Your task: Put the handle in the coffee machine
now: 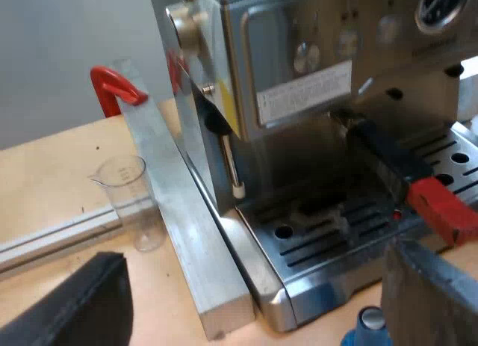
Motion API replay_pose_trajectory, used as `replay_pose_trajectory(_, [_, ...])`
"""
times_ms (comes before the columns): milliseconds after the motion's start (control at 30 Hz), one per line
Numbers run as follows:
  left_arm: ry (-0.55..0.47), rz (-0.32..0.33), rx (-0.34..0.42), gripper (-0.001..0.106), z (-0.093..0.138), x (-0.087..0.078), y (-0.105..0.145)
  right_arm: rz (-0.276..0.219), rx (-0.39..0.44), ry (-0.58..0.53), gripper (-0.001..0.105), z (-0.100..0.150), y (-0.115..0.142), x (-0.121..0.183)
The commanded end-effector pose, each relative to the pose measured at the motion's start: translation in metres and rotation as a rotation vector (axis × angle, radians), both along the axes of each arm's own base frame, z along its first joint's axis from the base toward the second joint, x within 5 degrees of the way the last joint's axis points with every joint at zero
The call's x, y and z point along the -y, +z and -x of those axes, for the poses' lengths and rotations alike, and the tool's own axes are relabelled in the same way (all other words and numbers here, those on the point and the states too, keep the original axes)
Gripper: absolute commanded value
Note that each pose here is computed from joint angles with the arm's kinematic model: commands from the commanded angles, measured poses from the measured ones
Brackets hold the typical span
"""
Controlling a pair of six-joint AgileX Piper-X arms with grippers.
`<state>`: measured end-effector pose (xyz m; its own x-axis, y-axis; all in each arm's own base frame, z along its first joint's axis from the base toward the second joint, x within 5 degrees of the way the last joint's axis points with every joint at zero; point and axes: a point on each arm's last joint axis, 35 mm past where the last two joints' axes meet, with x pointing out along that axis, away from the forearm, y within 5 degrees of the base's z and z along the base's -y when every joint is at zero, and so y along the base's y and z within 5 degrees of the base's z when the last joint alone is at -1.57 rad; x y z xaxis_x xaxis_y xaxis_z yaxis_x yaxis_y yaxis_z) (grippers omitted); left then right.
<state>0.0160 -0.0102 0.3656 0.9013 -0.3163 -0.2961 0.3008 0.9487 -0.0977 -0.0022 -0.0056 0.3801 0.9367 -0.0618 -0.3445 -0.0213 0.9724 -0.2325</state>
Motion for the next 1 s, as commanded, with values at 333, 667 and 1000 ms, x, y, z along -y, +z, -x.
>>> replay_pose_trajectory(333, [-0.027, -0.089, 0.038, 0.07, 0.007, 0.0, -0.034, 0.02, -0.017, 0.006, 0.081, 0.027, -0.03, 0.002])
replay_pose_trajectory(667, [-0.028, -0.097, 0.017, 0.07, 0.001, 0.0, -0.047, 0.005, -0.073, 0.089, 0.081, 0.016, -0.045, -0.002])
replay_pose_trajectory(1000, [0.026, -0.035, -0.002, 0.07, -0.005, -0.001, -0.053, -0.024, 0.009, 0.138, 0.081, -0.006, -0.051, -0.006])
